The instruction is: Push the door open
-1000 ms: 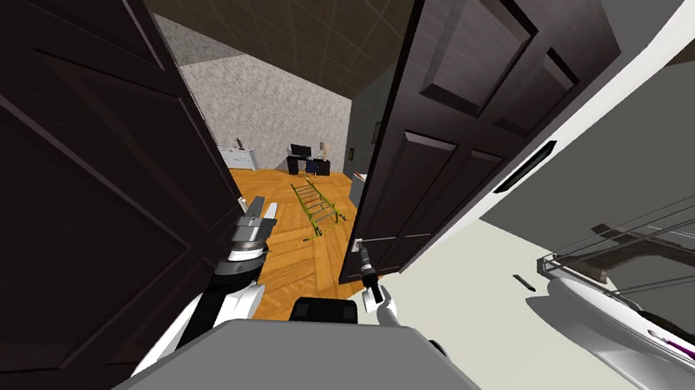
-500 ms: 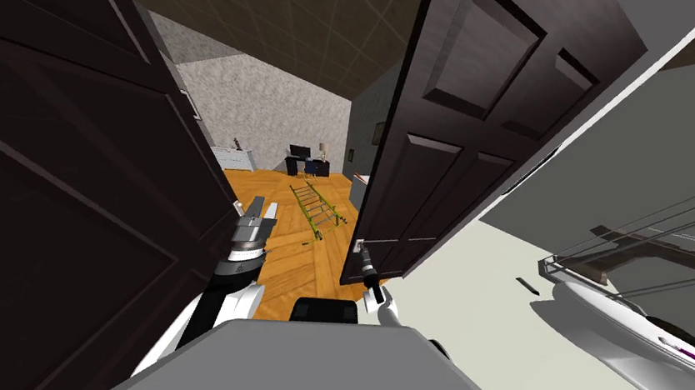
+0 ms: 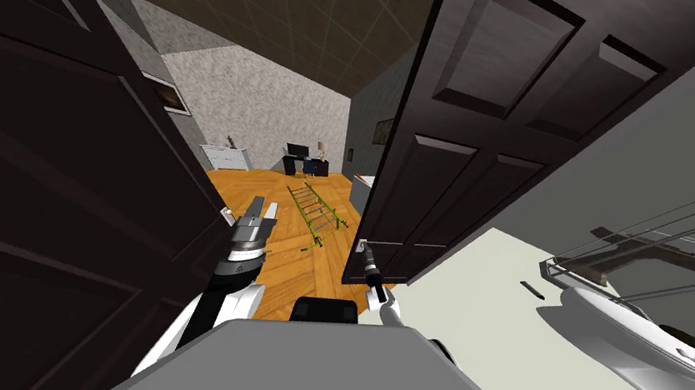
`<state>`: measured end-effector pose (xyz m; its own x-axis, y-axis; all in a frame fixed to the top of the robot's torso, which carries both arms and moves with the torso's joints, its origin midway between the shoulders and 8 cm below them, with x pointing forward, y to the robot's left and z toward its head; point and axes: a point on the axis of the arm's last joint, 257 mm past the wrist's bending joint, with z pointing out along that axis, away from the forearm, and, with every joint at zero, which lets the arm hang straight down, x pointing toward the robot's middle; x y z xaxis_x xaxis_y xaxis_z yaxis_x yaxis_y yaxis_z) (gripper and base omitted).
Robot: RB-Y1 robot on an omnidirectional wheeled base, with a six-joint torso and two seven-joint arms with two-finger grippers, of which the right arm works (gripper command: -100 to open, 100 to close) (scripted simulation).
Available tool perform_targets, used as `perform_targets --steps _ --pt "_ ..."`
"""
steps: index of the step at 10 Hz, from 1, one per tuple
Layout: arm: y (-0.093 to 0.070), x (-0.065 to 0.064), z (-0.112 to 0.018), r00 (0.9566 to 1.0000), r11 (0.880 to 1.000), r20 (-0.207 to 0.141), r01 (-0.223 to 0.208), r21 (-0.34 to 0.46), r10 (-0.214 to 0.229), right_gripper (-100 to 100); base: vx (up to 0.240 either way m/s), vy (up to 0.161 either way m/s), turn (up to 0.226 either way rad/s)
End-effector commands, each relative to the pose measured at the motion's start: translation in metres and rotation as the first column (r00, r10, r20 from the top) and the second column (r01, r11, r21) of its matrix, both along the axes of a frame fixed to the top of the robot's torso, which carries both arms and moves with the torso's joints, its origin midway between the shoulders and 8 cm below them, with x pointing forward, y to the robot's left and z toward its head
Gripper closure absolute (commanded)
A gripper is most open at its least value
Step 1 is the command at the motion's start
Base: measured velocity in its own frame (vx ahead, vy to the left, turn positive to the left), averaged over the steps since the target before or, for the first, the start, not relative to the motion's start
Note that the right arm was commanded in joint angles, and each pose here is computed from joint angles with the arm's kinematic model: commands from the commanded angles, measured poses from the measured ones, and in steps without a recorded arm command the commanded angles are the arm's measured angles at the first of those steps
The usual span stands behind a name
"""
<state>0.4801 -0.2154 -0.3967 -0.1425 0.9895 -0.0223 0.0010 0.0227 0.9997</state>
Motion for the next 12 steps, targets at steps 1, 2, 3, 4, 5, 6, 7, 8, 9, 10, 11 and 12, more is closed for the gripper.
perform_targets --steps 1,2,3,4,5,6,7,8,9,10,11,12 --pt "-0.014 0.002 0.005 0.9996 1.0 0.01 0.027 -0.009 -0.026 100 0.133 0.06 -0.034" --pt "-0.014 0.002 0.005 0.9996 1.0 0.01 0.027 -0.009 -0.026 100 0.063 0.006 0.002" --pt "-0.028 0.003 0.005 0.998 0.998 0.01 0.063 -0.01 -0.062 100 0.133 0.061 -0.079" --pt "-0.032 0.003 0.006 0.9974 0.997 0.011 0.072 -0.01 -0.072 100 0.191 0.087 -0.094" --pt "-0.032 0.003 0.006 0.9974 0.997 0.011 0.072 -0.01 -0.072 100 0.121 0.05 -0.038" --pt "-0.028 0.004 0.004 0.9977 0.998 0.004 0.067 -0.005 -0.067 -100 -0.117 0.061 -0.071" --pt "-0.028 0.004 0.004 0.9977 0.998 0.004 0.068 -0.003 -0.068 -100 -0.21 0.069 -0.056" --pt "-0.028 0.004 0.004 0.9976 0.998 0.003 0.069 0.001 -0.069 -100 -0.205 0.035 -0.033" --pt "-0.027 0.005 0.005 0.9975 0.998 0.003 0.07 0.005 -0.07 -100 -0.228 0.045 -0.044" --pt "-0.025 0.005 0.005 0.9974 0.997 0.002 0.072 0.012 -0.072 -100 -0.265 0.085 -0.064" --pt "-0.024 0.006 0.005 0.9973 0.997 0.001 0.073 0.019 -0.073 -100 -0.268 0.123 -0.061" --pt "-0.025 0.005 0.005 0.9974 0.997 0.002 0.072 0.014 -0.072 -100 -0.119 0.059 -0.021"
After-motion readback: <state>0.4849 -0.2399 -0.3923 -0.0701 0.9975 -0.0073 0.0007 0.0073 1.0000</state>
